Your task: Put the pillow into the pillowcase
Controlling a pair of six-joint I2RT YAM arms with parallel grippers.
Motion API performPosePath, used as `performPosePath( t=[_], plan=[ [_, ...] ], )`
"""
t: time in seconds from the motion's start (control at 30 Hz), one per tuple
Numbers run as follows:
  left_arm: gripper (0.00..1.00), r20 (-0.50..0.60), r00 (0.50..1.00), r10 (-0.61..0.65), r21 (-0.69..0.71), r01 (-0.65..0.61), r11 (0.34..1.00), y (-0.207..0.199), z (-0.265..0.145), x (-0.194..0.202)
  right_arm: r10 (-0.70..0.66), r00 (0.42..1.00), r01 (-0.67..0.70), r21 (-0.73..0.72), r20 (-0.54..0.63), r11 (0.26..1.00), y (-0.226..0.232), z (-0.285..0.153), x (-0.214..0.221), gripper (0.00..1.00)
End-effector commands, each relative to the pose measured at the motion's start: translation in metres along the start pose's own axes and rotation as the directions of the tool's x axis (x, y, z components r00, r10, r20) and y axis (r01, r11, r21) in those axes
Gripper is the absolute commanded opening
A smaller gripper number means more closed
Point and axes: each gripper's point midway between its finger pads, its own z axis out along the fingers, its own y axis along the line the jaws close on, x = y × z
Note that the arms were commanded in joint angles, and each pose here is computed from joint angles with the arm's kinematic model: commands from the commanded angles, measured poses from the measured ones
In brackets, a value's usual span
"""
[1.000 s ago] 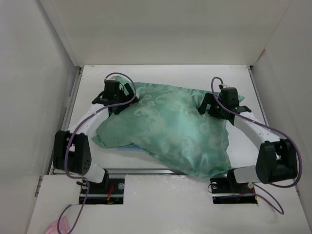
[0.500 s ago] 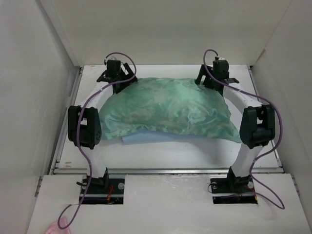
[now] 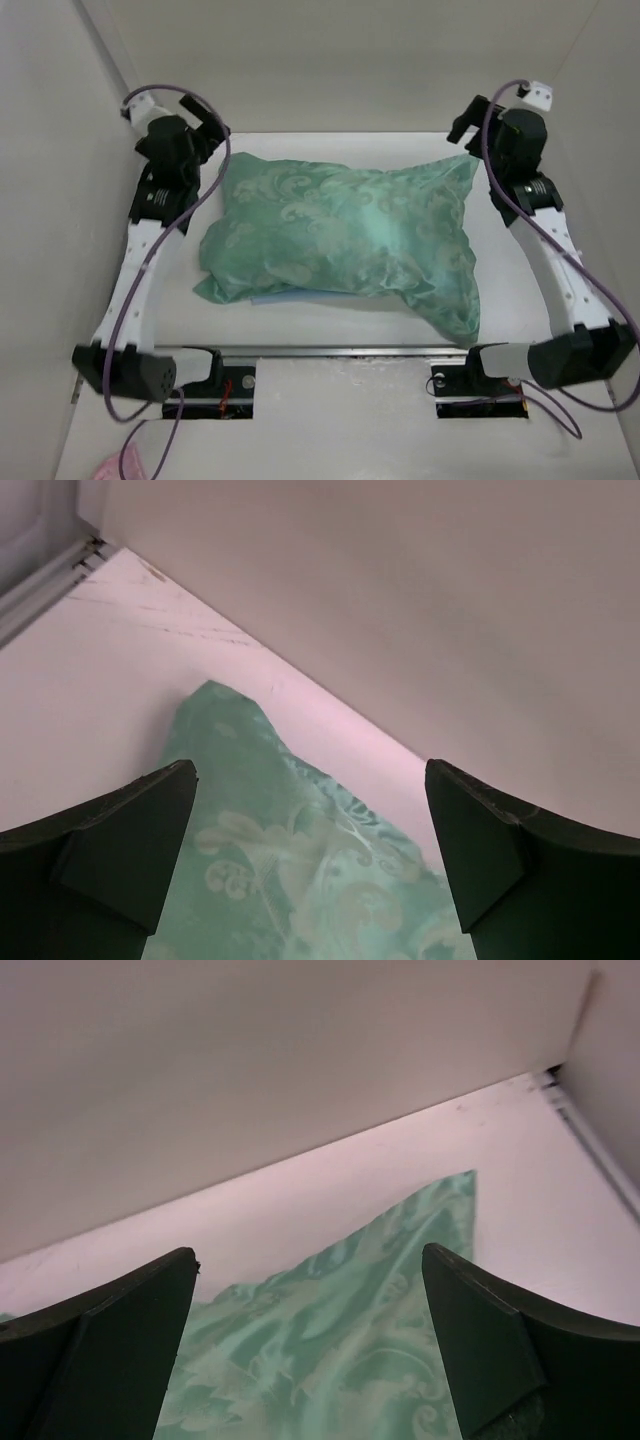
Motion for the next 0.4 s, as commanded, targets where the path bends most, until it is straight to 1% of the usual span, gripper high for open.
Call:
performPosePath(
  t=[0.0,0.03,0.07,0.1,0.17,0.2,0.3,0.37],
  plan=[
    [0.99,0.117,0.993,-0.028,-0.094,0.039,0.995,0.037,-0.022,-0.009,-0.001,0.997,-0.012,0.157,0.082,0.988,-0.041,-0.031,-0.011,1.0],
    [0.99,0.135,0.99,-0.045,-0.09,0.058,0.994,0.042,-0.035,-0.015,0.004,0.997,-0.018,0.193,0.076,0.981,-0.051,-0.036,-0.001,1.0],
    [0.99,0.125,0.992,-0.034,-0.117,0.049,0.992,0.052,-0.037,-0.007,0.024,0.992,-0.048,0.192,0.125,0.98,-0.055,-0.053,-0.012,1.0],
    [0.99,0.132,0.99,-0.041,-0.137,0.059,0.989,0.058,-0.041,-0.006,0.028,0.989,-0.058,0.201,0.148,0.978,-0.059,-0.059,-0.014,1.0],
    [0.99,0.11,0.993,-0.038,-0.156,0.055,0.986,0.066,-0.049,0.0,0.028,0.987,-0.063,0.225,0.159,0.972,-0.071,-0.069,-0.007,1.0],
    [0.99,0.107,0.994,-0.031,-0.174,0.049,0.984,0.07,-0.05,0.001,0.037,0.982,-0.077,0.212,0.187,0.974,-0.072,-0.082,-0.014,1.0],
    [0.99,0.077,0.997,-0.024,-0.199,0.039,0.979,0.076,-0.051,0.009,0.045,0.979,-0.082,0.183,0.198,0.98,-0.072,-0.095,-0.013,1.0],
    [0.99,0.084,0.996,-0.027,-0.194,0.043,0.98,0.075,-0.054,0.006,0.04,0.976,-0.079,0.178,0.212,0.981,-0.072,-0.1,-0.015,1.0]
  ],
)
